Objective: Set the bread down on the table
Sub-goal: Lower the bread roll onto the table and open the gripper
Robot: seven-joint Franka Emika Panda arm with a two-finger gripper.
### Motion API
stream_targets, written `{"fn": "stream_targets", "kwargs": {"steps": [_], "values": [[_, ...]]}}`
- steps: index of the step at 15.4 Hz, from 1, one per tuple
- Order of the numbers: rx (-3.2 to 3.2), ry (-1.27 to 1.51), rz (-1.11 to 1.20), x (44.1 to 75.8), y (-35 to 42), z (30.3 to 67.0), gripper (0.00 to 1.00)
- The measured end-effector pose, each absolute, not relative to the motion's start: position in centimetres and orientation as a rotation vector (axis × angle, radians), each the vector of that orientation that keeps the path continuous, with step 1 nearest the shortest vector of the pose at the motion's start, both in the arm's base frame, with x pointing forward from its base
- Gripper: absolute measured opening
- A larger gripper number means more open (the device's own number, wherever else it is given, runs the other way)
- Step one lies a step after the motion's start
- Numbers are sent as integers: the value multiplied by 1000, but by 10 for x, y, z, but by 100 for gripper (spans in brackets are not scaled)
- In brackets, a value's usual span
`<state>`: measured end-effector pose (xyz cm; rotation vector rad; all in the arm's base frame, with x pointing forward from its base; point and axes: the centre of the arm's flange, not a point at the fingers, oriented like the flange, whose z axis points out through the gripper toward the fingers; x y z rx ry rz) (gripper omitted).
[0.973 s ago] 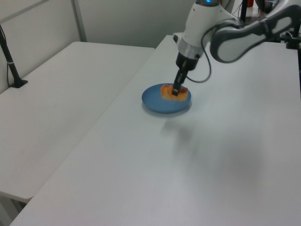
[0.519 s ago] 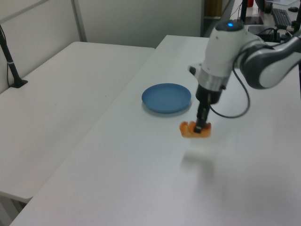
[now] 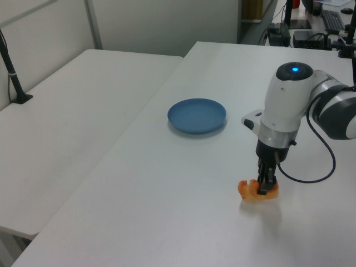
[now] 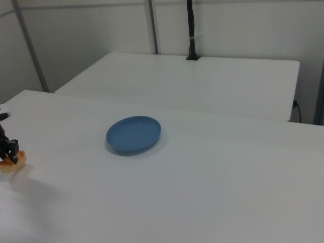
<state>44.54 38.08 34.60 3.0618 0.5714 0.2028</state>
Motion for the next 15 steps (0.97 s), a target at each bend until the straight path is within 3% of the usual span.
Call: {"fn": "stream_targets", "kwargs": {"steps": [3, 5, 6, 9, 15], "values": [[3059, 575, 170, 439, 387, 334, 61], [3052, 581, 146, 436, 389, 328, 63], [3045, 580, 130, 434, 390, 327, 69], [3015, 559, 81, 439, 390, 341, 98], [2994, 410, 69, 501, 353, 425, 100]]}}
